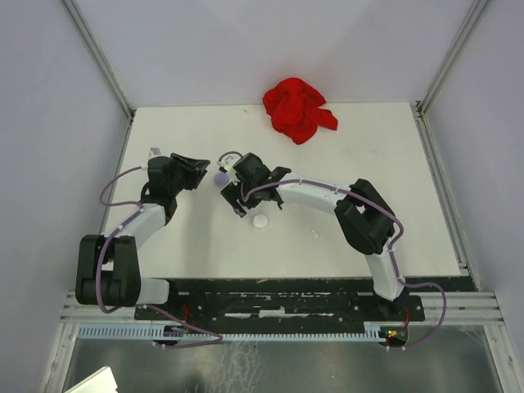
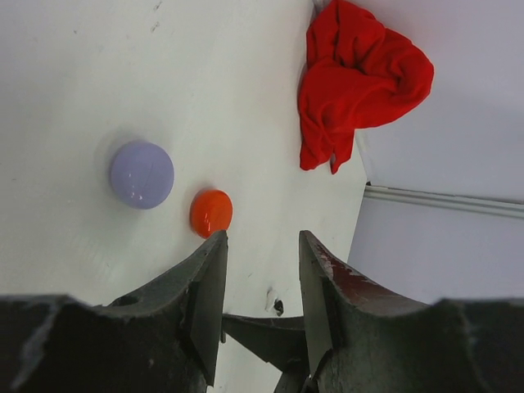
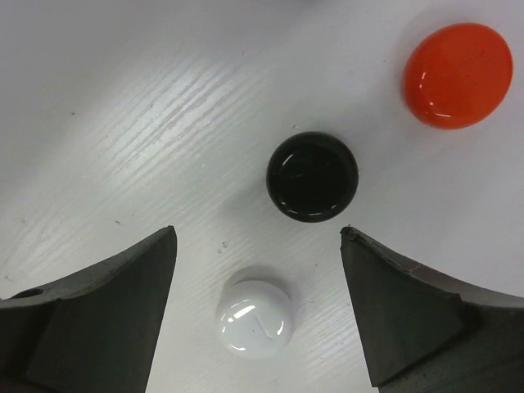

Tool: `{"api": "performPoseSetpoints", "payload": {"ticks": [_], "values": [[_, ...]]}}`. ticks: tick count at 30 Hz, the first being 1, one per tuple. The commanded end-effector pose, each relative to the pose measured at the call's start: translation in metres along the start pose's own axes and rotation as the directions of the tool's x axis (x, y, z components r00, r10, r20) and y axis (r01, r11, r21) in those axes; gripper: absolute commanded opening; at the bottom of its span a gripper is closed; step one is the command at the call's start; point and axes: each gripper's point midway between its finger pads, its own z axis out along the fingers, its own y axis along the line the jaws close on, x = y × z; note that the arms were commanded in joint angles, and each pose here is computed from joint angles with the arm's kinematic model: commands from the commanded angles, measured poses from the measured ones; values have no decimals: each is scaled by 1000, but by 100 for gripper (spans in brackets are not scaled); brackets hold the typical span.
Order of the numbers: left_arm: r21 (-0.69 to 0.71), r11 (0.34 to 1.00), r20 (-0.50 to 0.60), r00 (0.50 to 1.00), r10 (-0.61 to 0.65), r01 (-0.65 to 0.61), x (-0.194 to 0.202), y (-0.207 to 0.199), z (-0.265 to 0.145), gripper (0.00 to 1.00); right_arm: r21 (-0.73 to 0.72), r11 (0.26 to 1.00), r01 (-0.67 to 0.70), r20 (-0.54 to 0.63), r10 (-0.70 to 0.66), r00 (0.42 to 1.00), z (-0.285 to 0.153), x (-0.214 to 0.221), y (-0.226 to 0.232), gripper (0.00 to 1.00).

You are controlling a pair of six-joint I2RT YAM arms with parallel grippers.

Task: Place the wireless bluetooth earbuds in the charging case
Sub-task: Pick up the charging case at the center of the board.

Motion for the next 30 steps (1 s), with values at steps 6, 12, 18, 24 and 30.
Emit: {"api": "performPoseSetpoints", "payload": {"ticks": [6,12,18,24,30], "values": [[135,990,-69,996,54,-44,9,-24,-2,45,-7,998,66,15,-66,998,-2,-20,-28,88],[141,989,-90,994,56,-43,13,-23,-2,45,-52,993,102,-17,-103,995,8,-17,-27,88],[151,988,-102,993,51,-36,14,-24,-1,45,-70,992,108,-30,-110,993,15,-14,-25,88],[155,987,-104,993,48,-32,13,-25,-1,45,-68,991,116,-44,-119,992,22,-10,-27,86],[155,988,-103,994,44,-27,12,-24,-1,45,-66,991,115,-52,-119,992,30,-8,-28,82]]}}
